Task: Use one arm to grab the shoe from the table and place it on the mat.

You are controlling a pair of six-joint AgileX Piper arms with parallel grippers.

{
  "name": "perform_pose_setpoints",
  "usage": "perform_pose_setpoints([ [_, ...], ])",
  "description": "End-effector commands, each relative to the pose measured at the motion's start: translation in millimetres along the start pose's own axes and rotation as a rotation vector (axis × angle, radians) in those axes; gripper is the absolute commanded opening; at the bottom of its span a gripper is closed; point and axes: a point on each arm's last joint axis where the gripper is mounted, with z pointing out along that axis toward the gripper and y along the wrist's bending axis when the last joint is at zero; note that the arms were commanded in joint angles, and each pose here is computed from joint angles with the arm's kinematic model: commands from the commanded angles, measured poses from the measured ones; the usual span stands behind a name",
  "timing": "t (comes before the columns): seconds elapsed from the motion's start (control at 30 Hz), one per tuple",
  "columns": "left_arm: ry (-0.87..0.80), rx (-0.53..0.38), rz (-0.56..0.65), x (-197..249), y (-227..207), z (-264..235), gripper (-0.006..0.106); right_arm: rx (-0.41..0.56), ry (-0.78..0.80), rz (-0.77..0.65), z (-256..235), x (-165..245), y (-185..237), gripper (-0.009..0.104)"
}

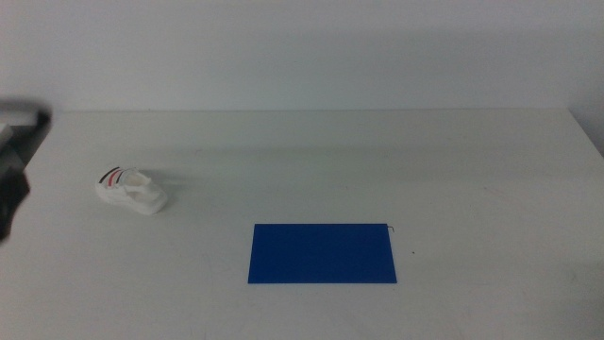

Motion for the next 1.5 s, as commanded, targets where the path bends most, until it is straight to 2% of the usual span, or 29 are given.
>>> perform_pose_setpoints([
  [0.0,-0.065,0.012,-0.011,-38.4,-4.4,7.5,0.094,0.007,-0.097,-0.017,-1.8,-6.5,-0.5,0.064],
  [0.2,0.038,-0.001,-0.013,-85.2,-9.2,45.4,0.094,0.007,-0.097,-0.017,-1.8,-6.5,-0.5,0.064],
  [0.4,0.188,-0.023,-0.048,-111.9,-12.2,89.8,0.094,0.007,-0.097,-0.017,-1.8,-6.5,-0.5,0.064],
  [0.73,0.323,-0.064,-0.134,-128.9,-14.6,172.2,0.094,0.007,-0.097,-0.017,-1.8,-6.5,-0.5,0.064],
  [0.97,0.496,-0.124,-0.164,-128.0,-13.7,221.7,0.094,0.007,-0.097,-0.017,-1.8,-6.5,-0.5,0.064],
  [1.3,0.661,-0.327,-0.462,-93.1,-8.0,288.3,0.094,0.007,-0.097,-0.017,-1.8,-6.5,-0.5,0.064],
  [1.47,0.706,-0.391,-0.578,-69.8,-7.1,311.0,0.094,0.007,-0.097,-0.017,-1.8,-6.5,-0.5,0.064],
])
